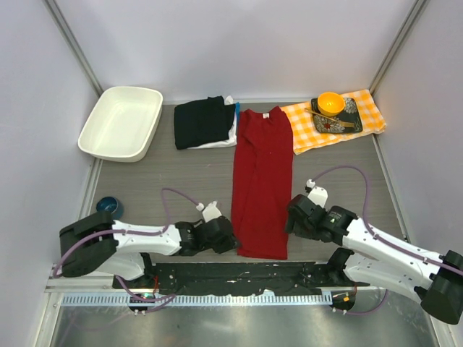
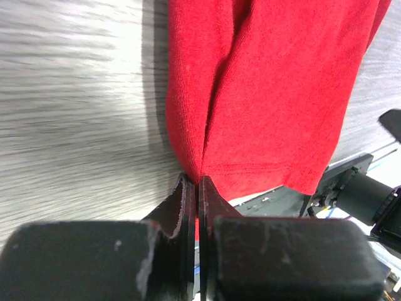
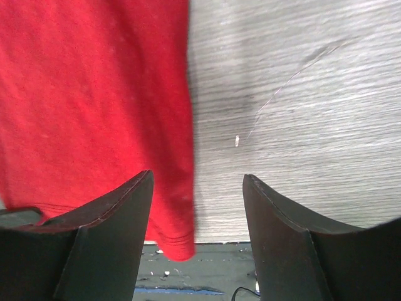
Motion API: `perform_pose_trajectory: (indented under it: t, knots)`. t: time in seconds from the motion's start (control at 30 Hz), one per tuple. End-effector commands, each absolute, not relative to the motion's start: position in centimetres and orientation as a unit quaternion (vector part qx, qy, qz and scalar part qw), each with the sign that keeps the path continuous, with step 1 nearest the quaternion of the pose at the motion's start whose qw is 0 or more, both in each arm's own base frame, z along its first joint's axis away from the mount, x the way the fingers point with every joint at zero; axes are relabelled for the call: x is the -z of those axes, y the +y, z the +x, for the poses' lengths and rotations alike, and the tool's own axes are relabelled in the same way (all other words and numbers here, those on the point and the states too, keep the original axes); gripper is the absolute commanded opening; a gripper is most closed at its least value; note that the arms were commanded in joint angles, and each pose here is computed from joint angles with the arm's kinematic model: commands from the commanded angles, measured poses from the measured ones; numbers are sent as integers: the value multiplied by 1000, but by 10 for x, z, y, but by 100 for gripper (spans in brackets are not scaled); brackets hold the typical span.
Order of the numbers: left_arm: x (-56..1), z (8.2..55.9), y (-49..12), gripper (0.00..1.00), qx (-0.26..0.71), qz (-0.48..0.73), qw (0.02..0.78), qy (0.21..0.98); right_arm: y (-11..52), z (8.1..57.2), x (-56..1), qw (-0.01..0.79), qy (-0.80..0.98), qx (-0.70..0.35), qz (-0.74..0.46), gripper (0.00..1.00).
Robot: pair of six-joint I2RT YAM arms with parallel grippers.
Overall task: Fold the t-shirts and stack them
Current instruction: Fold the tshirt
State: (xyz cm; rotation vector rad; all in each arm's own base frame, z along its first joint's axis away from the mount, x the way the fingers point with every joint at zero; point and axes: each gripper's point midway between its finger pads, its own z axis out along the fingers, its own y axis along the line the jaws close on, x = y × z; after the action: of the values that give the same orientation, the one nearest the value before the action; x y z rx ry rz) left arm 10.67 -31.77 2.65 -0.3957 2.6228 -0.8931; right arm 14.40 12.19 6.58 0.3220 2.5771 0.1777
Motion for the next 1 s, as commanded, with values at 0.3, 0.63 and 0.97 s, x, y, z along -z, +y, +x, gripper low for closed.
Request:
perform_pose_trajectory:
  t: [0.3, 0.63, 0.97]
  knots:
    - [-18, 121, -278, 0, 265, -135, 197, 934, 179, 107, -40, 157, 950, -233, 137, 63]
    - [-3, 116, -294, 0, 281, -128, 173, 935, 188, 98, -54, 145, 932, -292, 158, 62]
    - [-3, 117, -287, 0, 277, -128, 180, 935, 178, 87, -36, 124, 940, -270, 166, 60]
